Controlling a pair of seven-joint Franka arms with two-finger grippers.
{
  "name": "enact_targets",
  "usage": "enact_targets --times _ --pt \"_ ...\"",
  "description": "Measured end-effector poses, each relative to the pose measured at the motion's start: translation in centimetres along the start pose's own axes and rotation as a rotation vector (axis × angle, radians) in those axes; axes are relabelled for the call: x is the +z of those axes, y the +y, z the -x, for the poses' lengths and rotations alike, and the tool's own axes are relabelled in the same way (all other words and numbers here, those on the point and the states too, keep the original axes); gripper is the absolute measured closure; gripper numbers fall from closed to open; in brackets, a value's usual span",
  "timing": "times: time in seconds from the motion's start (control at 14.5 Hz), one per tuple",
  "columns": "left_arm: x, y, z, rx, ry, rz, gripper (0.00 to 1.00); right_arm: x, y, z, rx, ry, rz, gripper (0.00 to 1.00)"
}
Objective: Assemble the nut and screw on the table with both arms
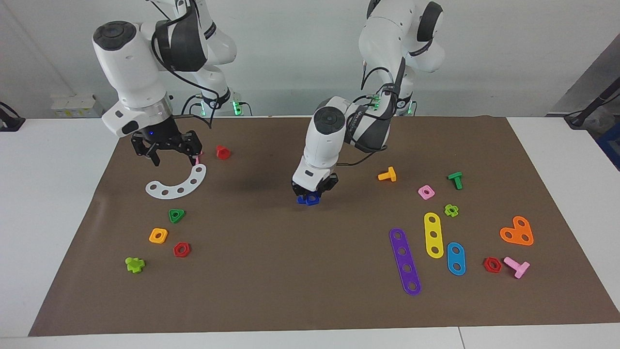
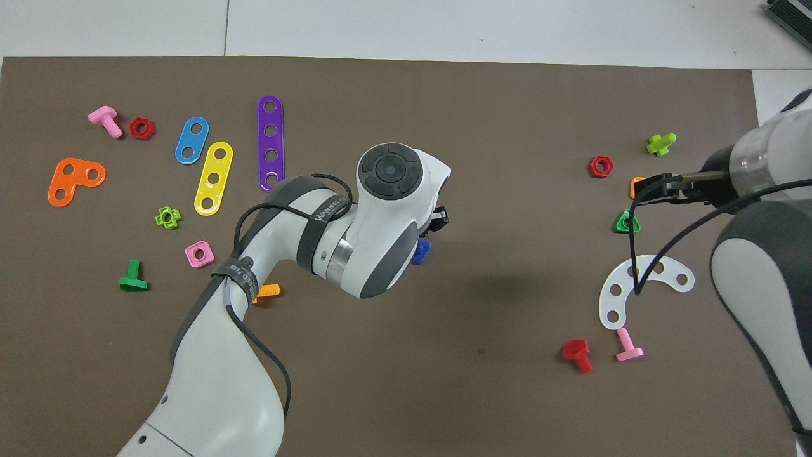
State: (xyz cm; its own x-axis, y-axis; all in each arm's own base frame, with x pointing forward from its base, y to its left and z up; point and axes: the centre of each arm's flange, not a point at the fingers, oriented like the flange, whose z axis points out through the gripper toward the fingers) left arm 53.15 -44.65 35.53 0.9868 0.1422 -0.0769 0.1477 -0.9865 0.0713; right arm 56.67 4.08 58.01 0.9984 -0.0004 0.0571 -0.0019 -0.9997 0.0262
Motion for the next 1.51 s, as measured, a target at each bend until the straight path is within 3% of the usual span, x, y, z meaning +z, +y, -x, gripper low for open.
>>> enact_targets --times 0.41,1.03,1.51 --pt "0.3 0.6 0.9 -0.025 -0.005 -0.002 0.53 -1.3 -0.3 0.7 -0.048 -0.058 0.003 0.00" --pt "0.2 0.8 1.0 -0.049 -0.023 0.030 0.53 -1.2 -0.8 0.8 -0.058 -0.064 0.003 0.00" --pt "0.6 0.0 1.8 -0.056 0.020 0.072 0.53 -1.2 -0.8 0.8 -0.057 -0.064 0.003 0.00"
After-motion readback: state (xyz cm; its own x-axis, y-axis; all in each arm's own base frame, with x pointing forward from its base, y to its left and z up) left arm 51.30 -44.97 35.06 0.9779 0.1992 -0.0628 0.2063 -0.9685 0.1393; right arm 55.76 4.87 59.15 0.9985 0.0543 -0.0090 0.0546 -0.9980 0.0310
